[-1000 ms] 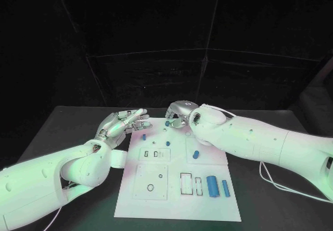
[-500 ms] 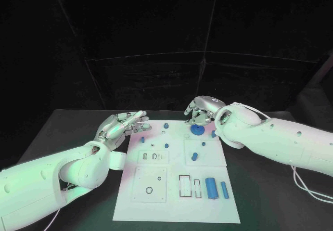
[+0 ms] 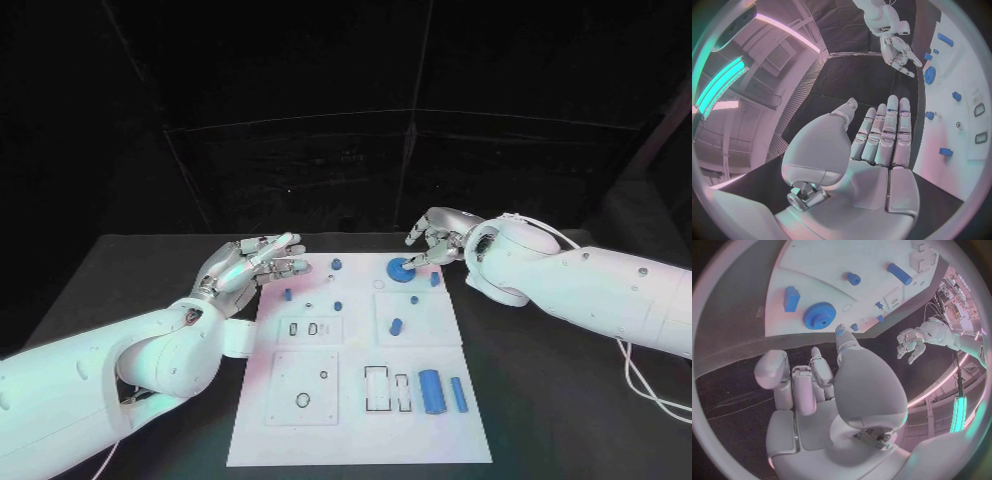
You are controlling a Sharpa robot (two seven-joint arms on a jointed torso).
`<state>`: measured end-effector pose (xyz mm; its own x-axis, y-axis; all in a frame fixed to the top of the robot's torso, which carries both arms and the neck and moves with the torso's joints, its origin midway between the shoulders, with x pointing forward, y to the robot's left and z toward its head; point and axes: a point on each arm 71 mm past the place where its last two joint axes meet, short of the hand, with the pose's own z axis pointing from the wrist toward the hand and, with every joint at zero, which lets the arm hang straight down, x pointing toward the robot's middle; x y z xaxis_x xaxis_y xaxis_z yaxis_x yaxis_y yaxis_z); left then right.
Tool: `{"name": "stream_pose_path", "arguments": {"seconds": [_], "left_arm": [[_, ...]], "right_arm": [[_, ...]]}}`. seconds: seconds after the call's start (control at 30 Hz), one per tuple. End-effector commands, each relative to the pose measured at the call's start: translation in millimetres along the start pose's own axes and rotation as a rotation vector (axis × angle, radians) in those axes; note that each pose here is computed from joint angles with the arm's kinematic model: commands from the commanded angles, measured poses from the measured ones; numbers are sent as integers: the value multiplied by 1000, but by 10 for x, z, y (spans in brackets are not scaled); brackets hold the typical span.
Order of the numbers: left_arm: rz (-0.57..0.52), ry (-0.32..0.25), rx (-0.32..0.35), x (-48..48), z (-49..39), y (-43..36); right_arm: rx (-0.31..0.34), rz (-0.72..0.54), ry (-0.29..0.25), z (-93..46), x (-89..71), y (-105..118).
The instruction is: Assemble the parts on the task board
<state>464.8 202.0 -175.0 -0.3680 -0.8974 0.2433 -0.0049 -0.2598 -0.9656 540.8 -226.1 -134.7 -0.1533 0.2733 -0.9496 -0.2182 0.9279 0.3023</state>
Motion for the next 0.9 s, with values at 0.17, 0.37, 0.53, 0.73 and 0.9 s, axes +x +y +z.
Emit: {"name": "stream_pose_path", "arguments": {"seconds": [0.17, 0.37, 0.53, 0.73, 0.9], "left_arm": [[-13, 19, 11, 18, 12, -9], [-12, 17, 12, 12, 19, -6], [-13, 19, 11, 19, 24, -2], [-13, 18, 9, 19, 28, 1], [-12, 17, 9, 14, 29, 2]], "right_arm": [[29, 7, 89, 88, 75, -8], [15, 4, 101, 135, 106, 36], [0, -13, 109, 164, 132, 82], [-7, -24, 124, 177, 155, 111], [-6, -31, 146, 177, 174, 116]]}}
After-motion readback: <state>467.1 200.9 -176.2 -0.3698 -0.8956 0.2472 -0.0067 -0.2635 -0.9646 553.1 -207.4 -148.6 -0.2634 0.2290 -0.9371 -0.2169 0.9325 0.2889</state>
